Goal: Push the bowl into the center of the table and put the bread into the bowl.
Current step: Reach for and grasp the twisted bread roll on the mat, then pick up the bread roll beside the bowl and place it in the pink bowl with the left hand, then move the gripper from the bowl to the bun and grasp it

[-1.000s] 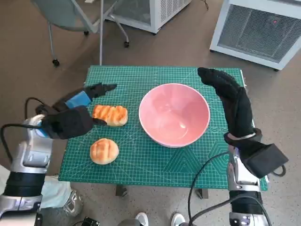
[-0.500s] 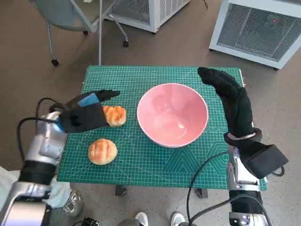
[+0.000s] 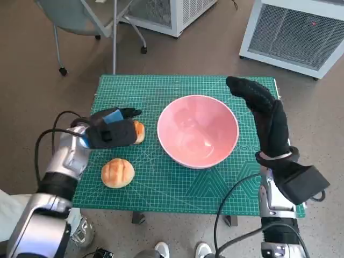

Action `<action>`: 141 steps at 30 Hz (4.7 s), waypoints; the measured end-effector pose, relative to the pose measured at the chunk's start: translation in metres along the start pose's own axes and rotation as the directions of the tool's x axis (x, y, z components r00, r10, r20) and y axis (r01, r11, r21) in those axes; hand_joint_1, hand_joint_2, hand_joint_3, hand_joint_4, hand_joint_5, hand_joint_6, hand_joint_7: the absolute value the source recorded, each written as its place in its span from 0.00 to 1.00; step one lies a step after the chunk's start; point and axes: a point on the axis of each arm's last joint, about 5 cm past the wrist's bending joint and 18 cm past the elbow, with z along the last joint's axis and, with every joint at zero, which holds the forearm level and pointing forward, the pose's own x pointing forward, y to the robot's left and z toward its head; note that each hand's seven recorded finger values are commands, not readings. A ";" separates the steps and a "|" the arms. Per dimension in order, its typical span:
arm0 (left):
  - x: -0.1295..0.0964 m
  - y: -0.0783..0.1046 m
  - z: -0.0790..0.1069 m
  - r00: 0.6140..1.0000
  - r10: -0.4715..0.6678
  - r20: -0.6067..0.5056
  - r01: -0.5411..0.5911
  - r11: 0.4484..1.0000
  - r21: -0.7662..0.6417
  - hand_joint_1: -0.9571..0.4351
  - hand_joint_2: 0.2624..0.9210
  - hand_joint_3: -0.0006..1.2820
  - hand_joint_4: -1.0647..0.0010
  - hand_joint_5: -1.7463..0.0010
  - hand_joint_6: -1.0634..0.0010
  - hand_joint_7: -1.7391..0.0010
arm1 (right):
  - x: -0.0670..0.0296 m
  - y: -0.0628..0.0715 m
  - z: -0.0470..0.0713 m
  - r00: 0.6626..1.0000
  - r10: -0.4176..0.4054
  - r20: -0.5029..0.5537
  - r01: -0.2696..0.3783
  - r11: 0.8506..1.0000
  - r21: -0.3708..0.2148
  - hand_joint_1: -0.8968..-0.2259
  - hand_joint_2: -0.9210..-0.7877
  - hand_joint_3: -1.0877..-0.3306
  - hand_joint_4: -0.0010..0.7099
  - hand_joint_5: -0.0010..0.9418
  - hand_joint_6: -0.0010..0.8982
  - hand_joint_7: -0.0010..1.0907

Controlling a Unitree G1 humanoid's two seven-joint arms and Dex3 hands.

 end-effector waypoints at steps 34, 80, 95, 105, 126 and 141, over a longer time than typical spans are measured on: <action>-0.023 0.034 0.010 0.938 0.228 0.261 -0.239 0.971 0.012 0.69 1.00 0.04 0.33 0.34 0.41 0.34 | -0.0040 0.000 0.000 1.000 -0.013 0.009 0.013 1.000 0.011 0.26 0.00 0.42 0.21 0.00 0.00 0.46; -0.025 -0.003 0.100 0.578 0.142 0.804 -0.359 0.928 0.095 0.69 1.00 0.05 0.33 0.35 0.42 0.33 | -0.0100 -0.002 0.000 1.000 -0.029 0.004 0.029 0.999 0.046 0.24 0.00 0.42 0.21 0.00 0.00 0.45; -0.022 -0.005 0.096 0.624 0.081 0.777 -0.234 0.968 0.086 0.64 0.88 0.01 0.88 0.97 0.77 0.96 | -0.0112 -0.002 0.001 0.999 -0.042 0.007 0.042 0.998 0.041 0.25 0.00 0.42 0.22 0.01 0.00 0.45; -0.033 0.008 0.090 0.628 0.096 0.772 -0.227 0.972 0.064 0.55 0.85 0.00 0.97 1.00 0.81 1.00 | -0.0129 -0.002 0.001 0.999 -0.046 0.002 0.046 0.998 0.041 0.25 0.00 0.41 0.22 0.00 0.00 0.45; -0.104 0.060 0.026 0.711 0.245 0.659 -0.329 0.944 0.005 0.39 0.86 0.00 0.91 0.99 0.77 0.99 | -0.0127 0.001 -0.001 0.999 -0.046 -0.007 0.047 0.998 0.047 0.27 0.00 0.41 0.23 0.01 0.00 0.45; -0.122 0.057 -0.012 0.856 0.091 0.508 -0.113 0.994 0.012 0.43 0.81 0.00 0.88 0.99 0.72 0.98 | -0.0116 0.001 -0.003 0.999 -0.035 -0.016 0.036 0.998 0.054 0.26 0.00 0.42 0.23 0.01 0.00 0.45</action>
